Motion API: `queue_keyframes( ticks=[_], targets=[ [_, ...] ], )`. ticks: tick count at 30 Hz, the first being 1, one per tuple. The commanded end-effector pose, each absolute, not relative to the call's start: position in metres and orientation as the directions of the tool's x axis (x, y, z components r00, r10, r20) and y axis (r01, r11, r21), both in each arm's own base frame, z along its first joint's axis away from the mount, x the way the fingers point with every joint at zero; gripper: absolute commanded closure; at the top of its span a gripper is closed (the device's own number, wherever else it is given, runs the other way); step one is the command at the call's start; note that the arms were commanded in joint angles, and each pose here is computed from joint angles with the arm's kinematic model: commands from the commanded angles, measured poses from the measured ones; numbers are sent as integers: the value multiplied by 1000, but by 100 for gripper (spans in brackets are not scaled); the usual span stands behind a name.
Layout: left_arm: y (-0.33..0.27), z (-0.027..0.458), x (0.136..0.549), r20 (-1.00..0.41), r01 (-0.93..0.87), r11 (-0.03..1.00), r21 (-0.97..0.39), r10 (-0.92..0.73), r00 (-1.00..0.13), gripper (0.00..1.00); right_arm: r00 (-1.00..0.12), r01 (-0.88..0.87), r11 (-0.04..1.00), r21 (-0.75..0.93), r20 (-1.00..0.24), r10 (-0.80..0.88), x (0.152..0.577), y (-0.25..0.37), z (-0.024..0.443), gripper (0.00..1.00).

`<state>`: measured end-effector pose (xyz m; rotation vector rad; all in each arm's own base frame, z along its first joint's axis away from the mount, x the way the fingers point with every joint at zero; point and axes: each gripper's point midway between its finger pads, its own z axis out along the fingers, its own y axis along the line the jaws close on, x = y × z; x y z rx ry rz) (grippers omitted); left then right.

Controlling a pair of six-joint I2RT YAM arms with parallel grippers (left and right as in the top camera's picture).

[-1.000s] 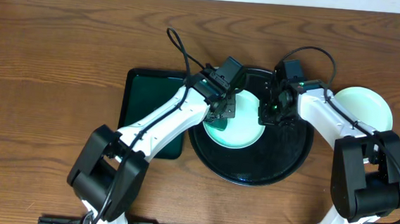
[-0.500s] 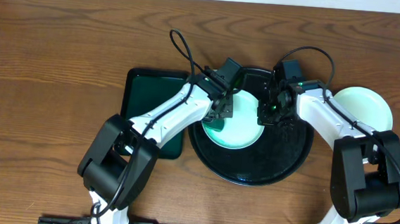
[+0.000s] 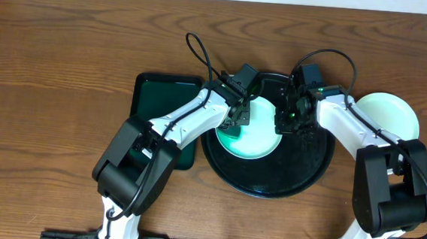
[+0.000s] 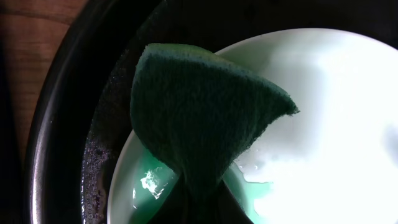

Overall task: Clean dirty plates on tray and stack at the side
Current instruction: 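Scrub the pale green plate with the sponge while right gripper holds rim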

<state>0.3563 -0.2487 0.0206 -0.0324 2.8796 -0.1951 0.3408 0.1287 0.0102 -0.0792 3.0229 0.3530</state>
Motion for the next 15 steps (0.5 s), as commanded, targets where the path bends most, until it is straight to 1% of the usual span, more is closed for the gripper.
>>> queue_keyframes(
  ticks=[1, 2, 5, 9, 11, 15],
  targets=[
    [-236, -11, 345, -183, -11, 998, -65, -23, -983, 93, -989, -98, 972, 216, -132, -71, 343, 131, 18, 99],
    [-238, -14, 342, -165, -5, 997, -78, -17, -986, 93, -989, -98, 972, 216, -132, -70, 343, 131, 18, 99],
    [-256, -16, 328, -94, 46, 984, -173, 30, -995, 93, -989, -98, 971, 216, -132, -71, 343, 131, 18, 99],
    [-288, -7, 311, -21, 118, 927, -357, 118, -993, 92, -989, -99, 971, 216, -133, -71, 343, 131, 18, 99],
    [-301, 0, 305, -4, 138, 890, -435, 151, -989, 93, -988, -101, 971, 216, -135, -73, 343, 132, 18, 99],
    [-317, 15, 304, -12, 155, 841, -519, 174, -985, 93, -988, -105, 971, 217, -136, -77, 343, 133, 18, 99]
  ],
)
